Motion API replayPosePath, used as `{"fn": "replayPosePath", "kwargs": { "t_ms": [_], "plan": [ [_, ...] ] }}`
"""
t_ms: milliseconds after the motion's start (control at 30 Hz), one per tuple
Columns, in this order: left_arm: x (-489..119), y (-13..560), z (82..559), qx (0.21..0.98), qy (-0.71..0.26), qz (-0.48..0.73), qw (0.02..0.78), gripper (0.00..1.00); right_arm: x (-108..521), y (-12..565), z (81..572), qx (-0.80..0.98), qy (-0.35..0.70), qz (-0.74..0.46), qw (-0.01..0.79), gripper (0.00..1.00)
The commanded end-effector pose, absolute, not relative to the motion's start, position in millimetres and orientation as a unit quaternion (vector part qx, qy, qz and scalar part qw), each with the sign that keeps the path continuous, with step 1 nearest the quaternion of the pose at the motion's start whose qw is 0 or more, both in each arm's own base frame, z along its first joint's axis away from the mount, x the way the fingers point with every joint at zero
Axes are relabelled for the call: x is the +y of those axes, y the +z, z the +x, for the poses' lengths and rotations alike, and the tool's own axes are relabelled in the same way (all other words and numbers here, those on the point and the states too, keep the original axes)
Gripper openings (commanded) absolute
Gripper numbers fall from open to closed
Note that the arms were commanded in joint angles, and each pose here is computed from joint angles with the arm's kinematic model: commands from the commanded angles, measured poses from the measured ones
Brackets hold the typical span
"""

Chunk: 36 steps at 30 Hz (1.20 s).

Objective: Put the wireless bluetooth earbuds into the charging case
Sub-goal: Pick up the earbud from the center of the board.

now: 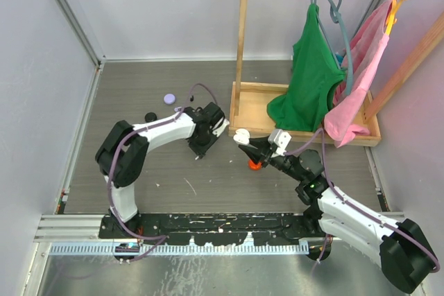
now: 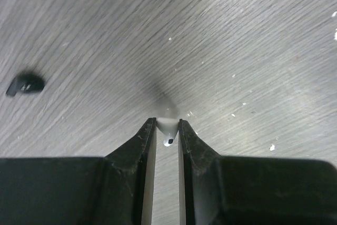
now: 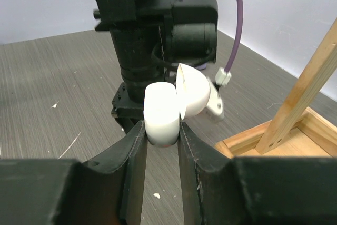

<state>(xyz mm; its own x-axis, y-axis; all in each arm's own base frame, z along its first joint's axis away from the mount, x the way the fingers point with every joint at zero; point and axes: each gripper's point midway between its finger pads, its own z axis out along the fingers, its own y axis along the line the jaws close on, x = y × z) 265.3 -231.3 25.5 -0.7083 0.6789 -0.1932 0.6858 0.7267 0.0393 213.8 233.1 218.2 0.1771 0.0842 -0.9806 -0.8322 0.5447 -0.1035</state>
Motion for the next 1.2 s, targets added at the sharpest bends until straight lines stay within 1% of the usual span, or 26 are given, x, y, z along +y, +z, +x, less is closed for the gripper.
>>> {"fn": "replayPosePath", "kwargs": {
  "t_ms": [0,100,200,300,500,533,667,833,1167],
  "plan": [
    [-246.6,77.2,286.6,0.934,-0.057,0.279,0.216,0.04,237.5,235.7,211.0,0.516,0.345,-0.345,0.704,0.01],
    [-250.9,100.6,291.8,0.93,-0.084,0.235,0.27,0.05,238.9,235.9,210.7,0.514,0.347,-0.347,0.704,0.01],
    [-250.2,121.0,293.2,0.924,-0.107,0.192,0.312,0.01,238.6,235.7,211.8,0.512,0.346,-0.345,0.706,0.01],
    [-248.2,141.0,291.9,0.916,-0.134,0.147,0.349,0.0,239.0,236.3,213.1,0.51,0.345,-0.344,0.709,0.01],
    [-251.1,188.6,288.6,0.881,-0.214,0.067,0.417,0.0,244.3,233.1,221.0,0.517,0.342,-0.347,0.704,0.01],
    [-250.4,204.2,286.9,0.868,-0.232,0.055,0.435,0.0,244.8,233.1,222.1,0.516,0.342,-0.345,0.705,0.01],
    [-253.1,233.5,282.2,0.842,-0.276,0.022,0.464,0.0,247.5,234.9,226.0,0.511,0.346,-0.339,0.71,0.01],
    [-262.7,254.9,274.8,0.816,-0.318,-0.009,0.483,0.0,248.6,233.4,232.5,0.508,0.342,-0.331,0.718,0.01],
    [-292.0,283.6,254.1,0.772,-0.369,0.006,0.518,0.0,252.1,233.6,236.3,0.5,0.352,-0.318,0.725,0.01]
  ]
}}
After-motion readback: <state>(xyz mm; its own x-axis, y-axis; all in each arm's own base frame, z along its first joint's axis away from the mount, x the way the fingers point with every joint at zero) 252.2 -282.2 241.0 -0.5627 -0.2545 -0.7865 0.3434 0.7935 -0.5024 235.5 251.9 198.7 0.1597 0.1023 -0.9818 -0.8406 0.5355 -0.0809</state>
